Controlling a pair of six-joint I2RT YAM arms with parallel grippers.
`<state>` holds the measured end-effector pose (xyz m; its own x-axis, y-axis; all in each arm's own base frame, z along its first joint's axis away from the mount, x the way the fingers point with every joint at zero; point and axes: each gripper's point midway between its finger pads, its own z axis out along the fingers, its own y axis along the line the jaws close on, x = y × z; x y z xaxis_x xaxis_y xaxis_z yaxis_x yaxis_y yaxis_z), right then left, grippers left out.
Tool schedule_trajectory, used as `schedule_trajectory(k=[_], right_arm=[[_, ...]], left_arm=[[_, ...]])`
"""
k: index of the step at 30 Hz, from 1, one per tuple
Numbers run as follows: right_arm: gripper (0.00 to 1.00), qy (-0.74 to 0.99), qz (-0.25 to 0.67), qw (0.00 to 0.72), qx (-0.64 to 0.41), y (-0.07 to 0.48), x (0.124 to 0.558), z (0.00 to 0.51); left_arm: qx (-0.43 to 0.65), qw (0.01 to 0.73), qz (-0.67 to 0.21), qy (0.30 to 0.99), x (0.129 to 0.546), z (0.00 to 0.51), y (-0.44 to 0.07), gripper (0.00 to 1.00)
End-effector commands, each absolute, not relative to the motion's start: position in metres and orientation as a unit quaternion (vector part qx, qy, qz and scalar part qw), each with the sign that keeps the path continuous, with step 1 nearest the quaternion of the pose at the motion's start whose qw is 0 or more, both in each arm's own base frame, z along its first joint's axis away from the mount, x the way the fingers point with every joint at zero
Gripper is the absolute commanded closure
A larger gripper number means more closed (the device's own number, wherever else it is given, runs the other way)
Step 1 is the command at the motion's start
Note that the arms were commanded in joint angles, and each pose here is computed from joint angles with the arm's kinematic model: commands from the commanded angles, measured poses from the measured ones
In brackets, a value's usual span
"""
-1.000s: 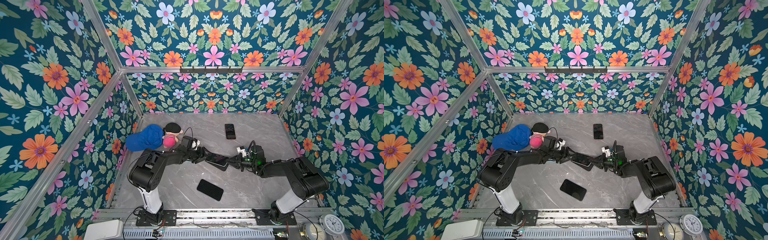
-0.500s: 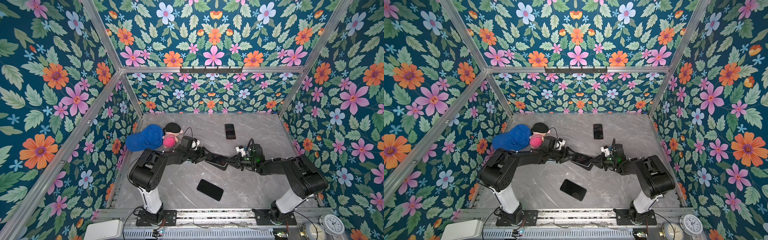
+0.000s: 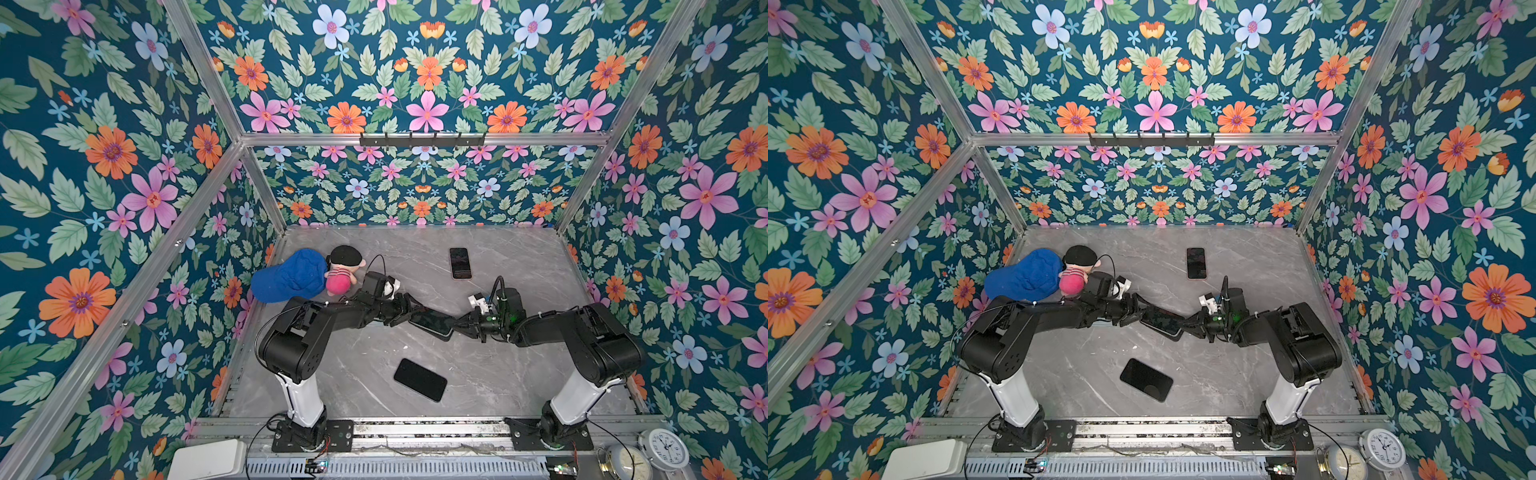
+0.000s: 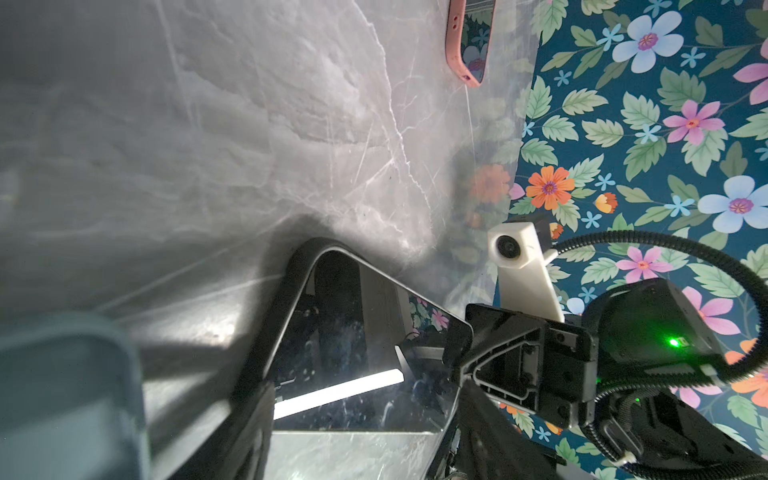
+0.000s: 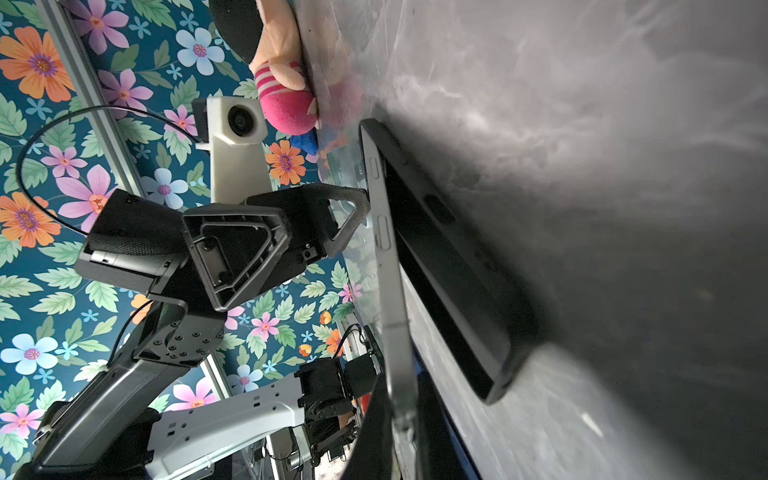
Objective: Put the phone into the phone case
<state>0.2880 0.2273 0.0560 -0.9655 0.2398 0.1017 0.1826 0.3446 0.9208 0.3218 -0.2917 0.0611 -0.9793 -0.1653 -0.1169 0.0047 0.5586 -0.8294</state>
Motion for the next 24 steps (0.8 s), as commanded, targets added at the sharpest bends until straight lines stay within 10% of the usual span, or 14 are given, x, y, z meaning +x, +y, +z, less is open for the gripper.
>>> schedule_trajectory(k=[1,24], right_arm=[[1.00,0.826,0.544,0.003,0.146,0.226,0.283,0.046],[0.84,0.837,0.521,-0.022,0.163,0.223,0.281,0.029]], left_arm=[[-0.034,0.102,-0.462,0.880,0.327,0.065,-0.290,0.28],[-0.025,0.109,-0.429,0.897,0.343,0.048,-0.291,0.28]])
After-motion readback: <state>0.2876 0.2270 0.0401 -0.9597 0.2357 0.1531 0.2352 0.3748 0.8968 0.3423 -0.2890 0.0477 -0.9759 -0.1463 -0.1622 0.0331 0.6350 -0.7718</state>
